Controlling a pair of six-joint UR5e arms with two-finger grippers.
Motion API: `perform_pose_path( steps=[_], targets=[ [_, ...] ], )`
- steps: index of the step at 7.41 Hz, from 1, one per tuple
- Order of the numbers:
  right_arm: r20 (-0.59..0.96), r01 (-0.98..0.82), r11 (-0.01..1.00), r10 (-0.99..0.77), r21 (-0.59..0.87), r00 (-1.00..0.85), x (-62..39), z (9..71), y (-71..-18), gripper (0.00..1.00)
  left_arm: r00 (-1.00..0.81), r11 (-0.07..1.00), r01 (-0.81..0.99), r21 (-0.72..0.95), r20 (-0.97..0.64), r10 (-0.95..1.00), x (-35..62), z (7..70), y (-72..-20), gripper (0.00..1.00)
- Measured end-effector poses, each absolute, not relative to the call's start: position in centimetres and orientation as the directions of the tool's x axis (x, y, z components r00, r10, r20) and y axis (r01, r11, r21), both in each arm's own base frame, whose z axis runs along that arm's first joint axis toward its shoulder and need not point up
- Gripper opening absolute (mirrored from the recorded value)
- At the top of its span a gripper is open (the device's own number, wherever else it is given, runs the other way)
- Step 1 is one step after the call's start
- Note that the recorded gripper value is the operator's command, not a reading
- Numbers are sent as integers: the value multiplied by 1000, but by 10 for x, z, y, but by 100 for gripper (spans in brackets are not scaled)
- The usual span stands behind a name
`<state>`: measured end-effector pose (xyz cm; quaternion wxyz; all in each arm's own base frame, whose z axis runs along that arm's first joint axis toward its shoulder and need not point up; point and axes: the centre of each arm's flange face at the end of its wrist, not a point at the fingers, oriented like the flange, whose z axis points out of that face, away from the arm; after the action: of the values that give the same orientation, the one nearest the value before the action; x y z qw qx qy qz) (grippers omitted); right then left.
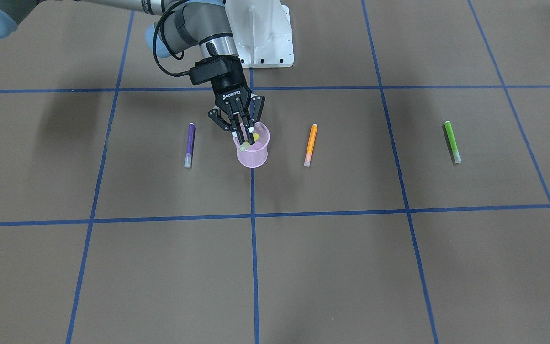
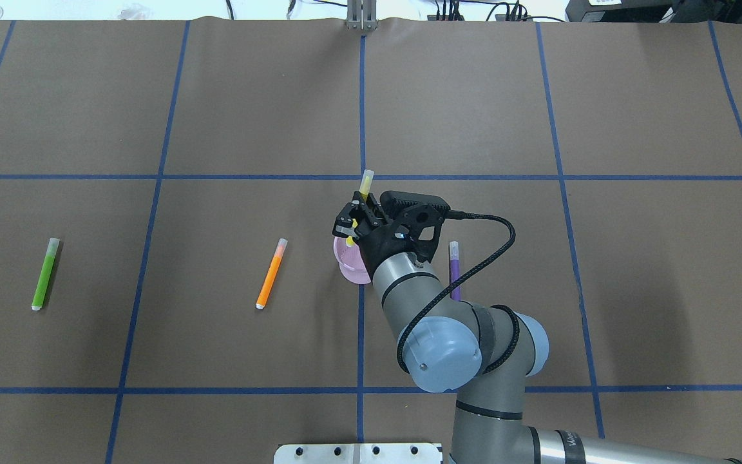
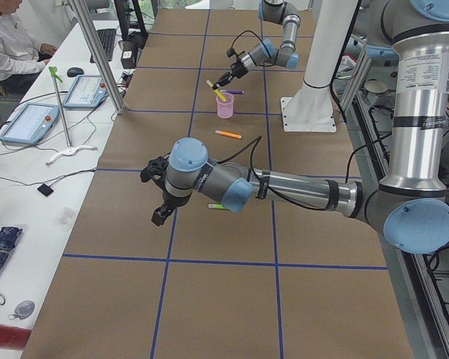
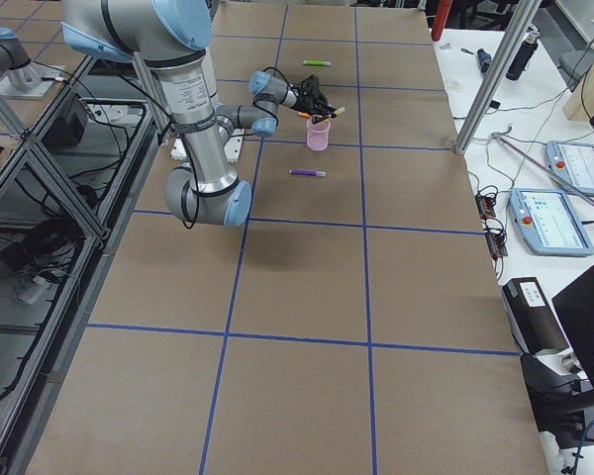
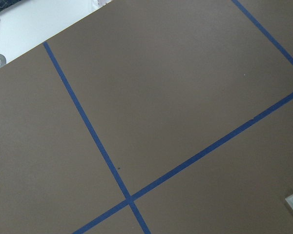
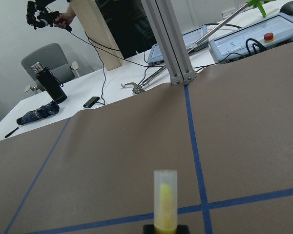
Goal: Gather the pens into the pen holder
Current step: 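Drop the yellow marker into the cup and raise the right gripper away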
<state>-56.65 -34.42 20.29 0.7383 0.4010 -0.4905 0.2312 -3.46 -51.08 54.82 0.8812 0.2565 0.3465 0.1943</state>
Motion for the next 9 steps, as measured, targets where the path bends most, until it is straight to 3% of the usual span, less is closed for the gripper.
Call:
perform_pose_path(
  steps=[5,9],
  targets=[
    [896,-683,636,-30,360,443,-548,185,-351,100,676,763,-170,624,-490,551,-29,547,-515,100],
    [799,-447,872,118,201,589,-437,214,-479,100,621,861,-64,505,-655,430,60,548,-509,100]
  ],
)
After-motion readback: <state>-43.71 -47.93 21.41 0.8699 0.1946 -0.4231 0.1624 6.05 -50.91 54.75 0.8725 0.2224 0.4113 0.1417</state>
